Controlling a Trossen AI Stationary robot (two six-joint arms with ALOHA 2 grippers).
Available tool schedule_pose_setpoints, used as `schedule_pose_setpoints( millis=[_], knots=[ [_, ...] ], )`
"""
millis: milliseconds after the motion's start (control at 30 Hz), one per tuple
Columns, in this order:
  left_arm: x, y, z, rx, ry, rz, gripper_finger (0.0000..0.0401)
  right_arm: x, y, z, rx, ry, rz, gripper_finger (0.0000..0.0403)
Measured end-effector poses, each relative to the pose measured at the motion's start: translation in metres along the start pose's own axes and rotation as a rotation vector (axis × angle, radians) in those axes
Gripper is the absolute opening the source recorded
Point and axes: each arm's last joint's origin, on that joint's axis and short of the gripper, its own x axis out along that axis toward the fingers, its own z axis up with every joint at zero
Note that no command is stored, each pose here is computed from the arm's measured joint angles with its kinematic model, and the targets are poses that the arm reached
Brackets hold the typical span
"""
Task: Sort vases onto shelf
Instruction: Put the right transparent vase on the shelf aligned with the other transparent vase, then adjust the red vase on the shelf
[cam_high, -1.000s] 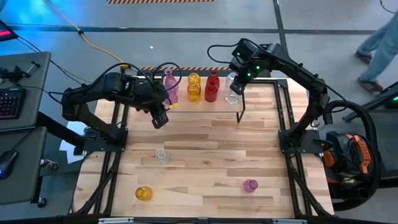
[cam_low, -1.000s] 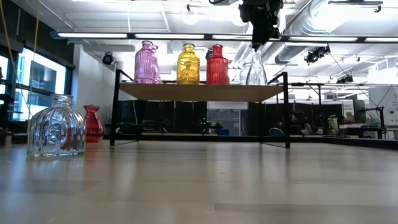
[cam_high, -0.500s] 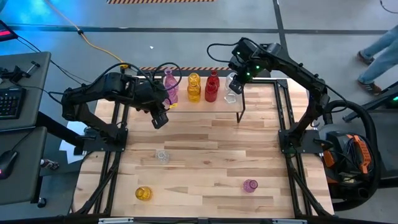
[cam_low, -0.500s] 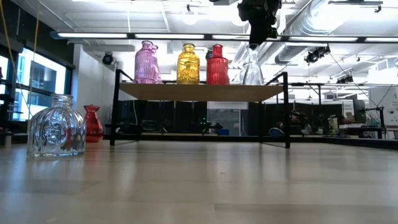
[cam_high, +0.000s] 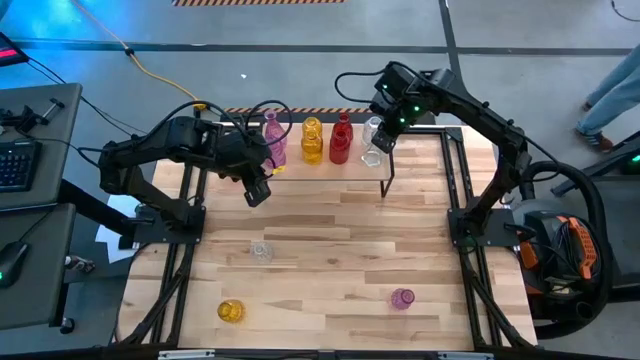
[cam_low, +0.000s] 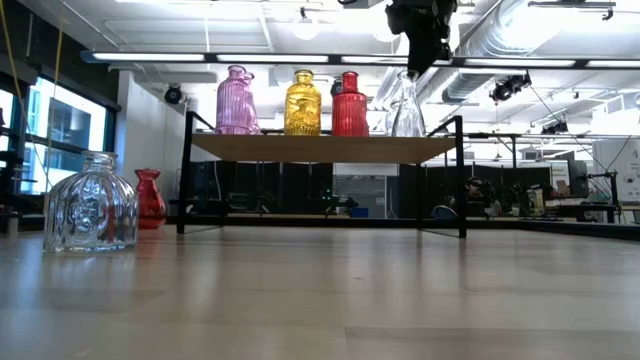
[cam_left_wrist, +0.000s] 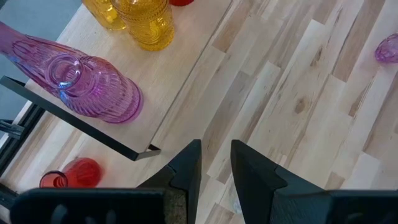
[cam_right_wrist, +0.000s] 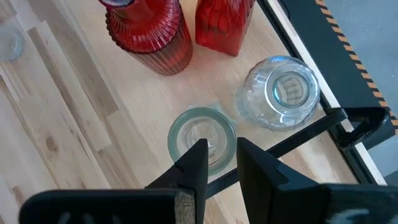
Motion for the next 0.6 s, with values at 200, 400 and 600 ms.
schedule_pose_setpoints(
  millis=[200, 400, 600],
  knots=[
    [0.0, 0.0, 0.0, 0.0, 0.0, 0.0, 0.0076, -0.006, 0.0, -0.002, -0.002, -0.021, -0.002, 0.0067],
    [0.0, 0.0, 0.0, 0.0, 0.0, 0.0, 0.0076, -0.015, 0.001, -0.006, 0.013, -0.047, -0.003, 0.0067],
    [0.0, 0.0, 0.0, -0.001, -0.002, -0.001, 0.0076, -0.026, 0.004, -0.003, 0.011, -0.154, 0.004, 0.0067]
  ],
)
